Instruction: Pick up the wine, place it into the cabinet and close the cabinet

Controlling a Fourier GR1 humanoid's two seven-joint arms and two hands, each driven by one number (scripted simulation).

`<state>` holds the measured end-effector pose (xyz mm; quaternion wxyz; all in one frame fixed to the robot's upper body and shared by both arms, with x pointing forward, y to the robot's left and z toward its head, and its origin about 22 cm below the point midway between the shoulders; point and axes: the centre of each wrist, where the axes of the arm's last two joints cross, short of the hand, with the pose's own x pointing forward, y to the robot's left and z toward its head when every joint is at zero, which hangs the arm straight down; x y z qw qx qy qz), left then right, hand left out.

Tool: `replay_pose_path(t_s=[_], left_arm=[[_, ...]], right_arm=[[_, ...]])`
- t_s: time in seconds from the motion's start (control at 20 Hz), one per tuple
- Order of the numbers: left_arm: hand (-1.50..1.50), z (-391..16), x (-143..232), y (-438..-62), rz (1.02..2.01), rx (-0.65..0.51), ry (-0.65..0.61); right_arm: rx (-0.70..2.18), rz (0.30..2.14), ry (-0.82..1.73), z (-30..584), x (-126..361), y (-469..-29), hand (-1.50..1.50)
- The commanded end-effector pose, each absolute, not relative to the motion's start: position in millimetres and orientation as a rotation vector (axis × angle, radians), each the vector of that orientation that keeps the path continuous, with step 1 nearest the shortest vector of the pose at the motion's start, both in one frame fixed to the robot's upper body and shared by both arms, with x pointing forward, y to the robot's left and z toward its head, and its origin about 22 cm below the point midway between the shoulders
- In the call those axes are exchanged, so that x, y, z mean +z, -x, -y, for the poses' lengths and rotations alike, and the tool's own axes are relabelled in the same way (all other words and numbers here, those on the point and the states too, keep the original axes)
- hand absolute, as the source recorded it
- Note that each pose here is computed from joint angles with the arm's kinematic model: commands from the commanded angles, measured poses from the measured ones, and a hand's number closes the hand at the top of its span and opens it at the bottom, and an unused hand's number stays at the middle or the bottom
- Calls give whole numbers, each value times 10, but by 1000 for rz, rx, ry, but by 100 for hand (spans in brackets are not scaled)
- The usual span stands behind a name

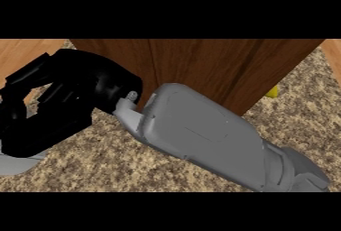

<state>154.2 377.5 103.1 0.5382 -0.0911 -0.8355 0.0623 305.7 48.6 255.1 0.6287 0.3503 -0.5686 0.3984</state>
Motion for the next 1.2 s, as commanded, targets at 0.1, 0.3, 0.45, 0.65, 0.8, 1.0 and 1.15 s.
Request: replay_pose_path(t_s=[0.1, 0.3, 0.45, 0.65, 0.8, 1.0, 1.15], left_arm=[[-150, -3940, 1016, -1585, 1987, 188, 178], [-150, -3882, 1098, -1553, 1994, 159, 173], [-150, -3928, 1053, -1460, 1976, 170, 163], [-150, -3886, 1226, -1517, 1976, 139, 199], [-150, -3834, 1194, -1539, 1981, 145, 261], [-150, -3679, 1215, -1529, 1965, 151, 315], [-150, -3667, 1230, -1556, 1972, 137, 324]], right_arm=[[778, 1320, -813, -422, 2543, -3610, 150], [701, 1445, -698, -244, 2377, -3899, 150], [620, 1478, -638, -11, 2254, -4090, 150], [565, 1507, -596, 358, 2248, -4255, 150], [554, 1499, -584, 442, 2068, -4292, 150], [512, 1518, -562, 548, 2029, -4333, 150], [476, 1547, -581, 631, 2026, -4366, 150]])
